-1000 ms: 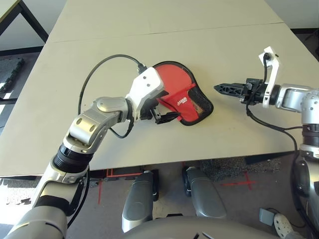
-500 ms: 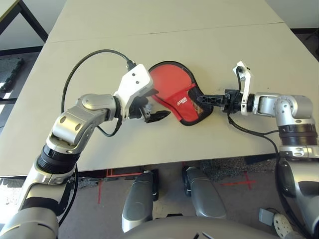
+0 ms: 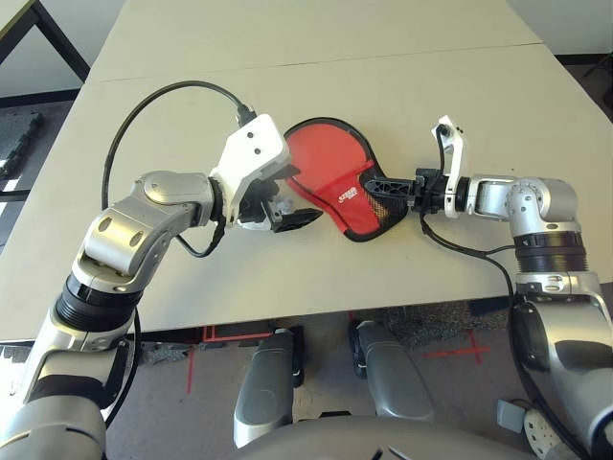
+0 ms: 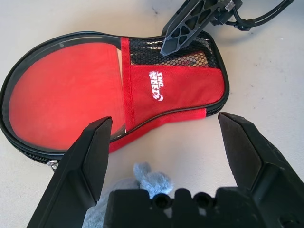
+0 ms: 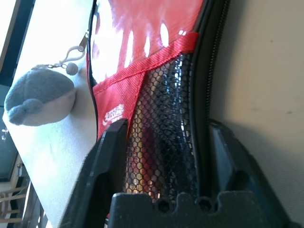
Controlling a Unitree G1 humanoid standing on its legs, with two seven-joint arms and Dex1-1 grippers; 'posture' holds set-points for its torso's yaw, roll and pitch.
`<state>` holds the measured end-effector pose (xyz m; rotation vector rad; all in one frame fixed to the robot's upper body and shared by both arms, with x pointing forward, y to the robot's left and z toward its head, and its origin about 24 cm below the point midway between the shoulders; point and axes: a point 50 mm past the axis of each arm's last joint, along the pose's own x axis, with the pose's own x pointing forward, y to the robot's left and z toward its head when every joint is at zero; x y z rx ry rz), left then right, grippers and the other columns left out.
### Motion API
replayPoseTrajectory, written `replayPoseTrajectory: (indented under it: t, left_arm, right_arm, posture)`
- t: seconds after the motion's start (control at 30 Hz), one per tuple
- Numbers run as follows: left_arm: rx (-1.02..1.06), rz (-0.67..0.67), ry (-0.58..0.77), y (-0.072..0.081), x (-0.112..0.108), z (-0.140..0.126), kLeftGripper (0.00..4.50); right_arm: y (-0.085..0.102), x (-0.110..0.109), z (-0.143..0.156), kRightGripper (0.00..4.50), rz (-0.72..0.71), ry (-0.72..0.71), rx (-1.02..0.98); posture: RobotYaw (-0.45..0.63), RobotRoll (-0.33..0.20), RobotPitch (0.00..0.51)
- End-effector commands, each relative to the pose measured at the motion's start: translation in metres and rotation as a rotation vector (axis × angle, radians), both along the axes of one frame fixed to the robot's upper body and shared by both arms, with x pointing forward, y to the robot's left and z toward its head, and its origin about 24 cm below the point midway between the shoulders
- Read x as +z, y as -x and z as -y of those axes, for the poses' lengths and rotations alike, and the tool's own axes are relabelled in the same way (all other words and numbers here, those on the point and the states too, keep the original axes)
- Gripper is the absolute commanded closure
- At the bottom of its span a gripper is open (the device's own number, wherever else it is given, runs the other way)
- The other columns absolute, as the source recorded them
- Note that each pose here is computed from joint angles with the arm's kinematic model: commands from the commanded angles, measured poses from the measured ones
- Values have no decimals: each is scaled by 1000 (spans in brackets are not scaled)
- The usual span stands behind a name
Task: Store the ping-pong paddle in its case and zip it.
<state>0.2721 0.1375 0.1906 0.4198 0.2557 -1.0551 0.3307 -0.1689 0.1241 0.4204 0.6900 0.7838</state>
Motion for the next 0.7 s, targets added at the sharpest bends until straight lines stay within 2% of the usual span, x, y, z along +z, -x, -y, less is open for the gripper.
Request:
replayPoseTrajectory:
  t: [0.03,0.17,0.2,0.7]
  left_arm:
    - [-18,-4,-10,3,-1,2,0]
    - [-17,-3,-11,3,-1,2,0]
    - [-17,-3,-11,3,-1,2,0]
    - [-17,-8,-9,2,-7,3,0]
  right_arm:
    - [7,-10,2,2785,-79,8,7]
    - [11,-7,6,4328,-86,16,6]
    - [12,-6,8,4464,-87,16,6]
    - [55,9,37,4464,-120,58,11]
  posture:
    - [87,0,211]
    - [84,0,213]
    - [83,0,215]
    - [56,0,225]
